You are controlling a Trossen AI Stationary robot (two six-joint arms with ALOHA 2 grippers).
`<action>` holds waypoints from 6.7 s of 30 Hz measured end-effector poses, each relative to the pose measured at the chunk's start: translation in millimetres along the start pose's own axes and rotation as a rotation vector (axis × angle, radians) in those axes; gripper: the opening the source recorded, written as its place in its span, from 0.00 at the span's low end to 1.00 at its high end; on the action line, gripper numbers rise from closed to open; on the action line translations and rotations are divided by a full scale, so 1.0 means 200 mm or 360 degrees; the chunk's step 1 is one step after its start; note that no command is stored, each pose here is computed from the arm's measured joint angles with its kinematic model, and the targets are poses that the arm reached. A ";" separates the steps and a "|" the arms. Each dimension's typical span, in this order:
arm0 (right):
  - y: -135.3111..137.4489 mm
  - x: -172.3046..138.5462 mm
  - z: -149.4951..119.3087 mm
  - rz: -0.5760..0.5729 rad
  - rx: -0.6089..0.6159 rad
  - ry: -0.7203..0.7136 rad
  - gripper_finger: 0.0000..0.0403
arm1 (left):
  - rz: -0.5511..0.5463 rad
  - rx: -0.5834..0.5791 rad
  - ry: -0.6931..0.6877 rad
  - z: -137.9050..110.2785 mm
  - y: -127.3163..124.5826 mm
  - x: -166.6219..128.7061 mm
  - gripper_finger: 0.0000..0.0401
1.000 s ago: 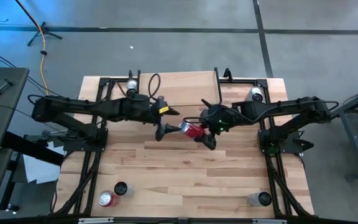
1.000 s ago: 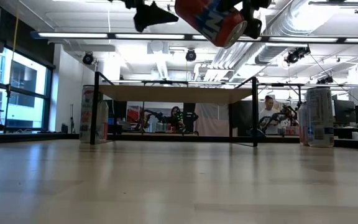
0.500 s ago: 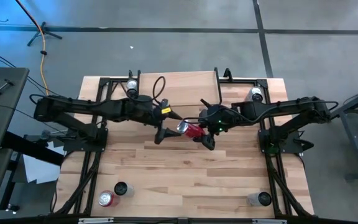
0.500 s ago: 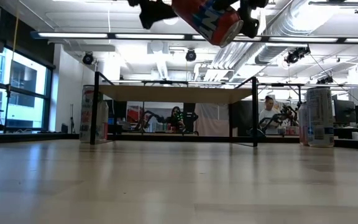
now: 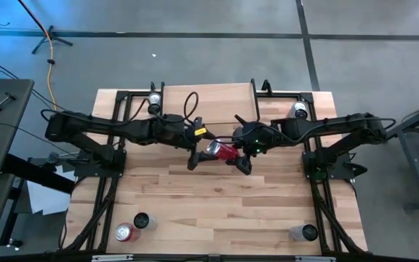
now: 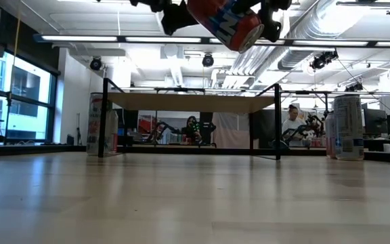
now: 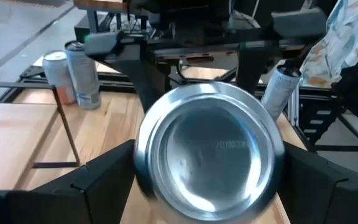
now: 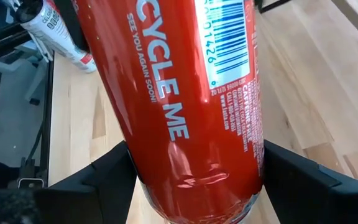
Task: Place canned beverage on shelf
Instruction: Put the top orange soda can on the shelf
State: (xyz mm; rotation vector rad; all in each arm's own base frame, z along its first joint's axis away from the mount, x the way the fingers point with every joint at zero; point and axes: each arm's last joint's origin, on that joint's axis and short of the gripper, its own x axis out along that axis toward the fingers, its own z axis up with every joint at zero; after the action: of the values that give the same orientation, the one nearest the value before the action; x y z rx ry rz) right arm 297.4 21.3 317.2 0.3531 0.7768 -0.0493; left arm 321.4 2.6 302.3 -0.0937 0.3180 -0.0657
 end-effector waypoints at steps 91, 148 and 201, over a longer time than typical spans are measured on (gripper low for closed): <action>-0.11 -0.05 -0.01 0.0173 0.0226 -0.0697 0.86 | 0.0125 -0.0295 -0.0738 -0.03 0.03 -0.67 0.66; -0.04 -0.01 0.26 0.0357 0.0129 -0.1267 0.69 | -0.0010 -0.0424 -0.0983 -0.09 0.04 -0.41 0.76; -0.79 -0.20 0.58 -0.0716 0.0871 0.0596 0.69 | 0.0306 -0.0356 -0.0903 -0.08 0.11 -0.73 0.84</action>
State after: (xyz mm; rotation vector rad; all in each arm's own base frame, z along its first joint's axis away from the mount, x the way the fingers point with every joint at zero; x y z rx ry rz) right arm 319.5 -169.1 373.9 0.7118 1.2027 -0.6424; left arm 179.1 34.2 330.6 -0.2959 -0.2350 0.1862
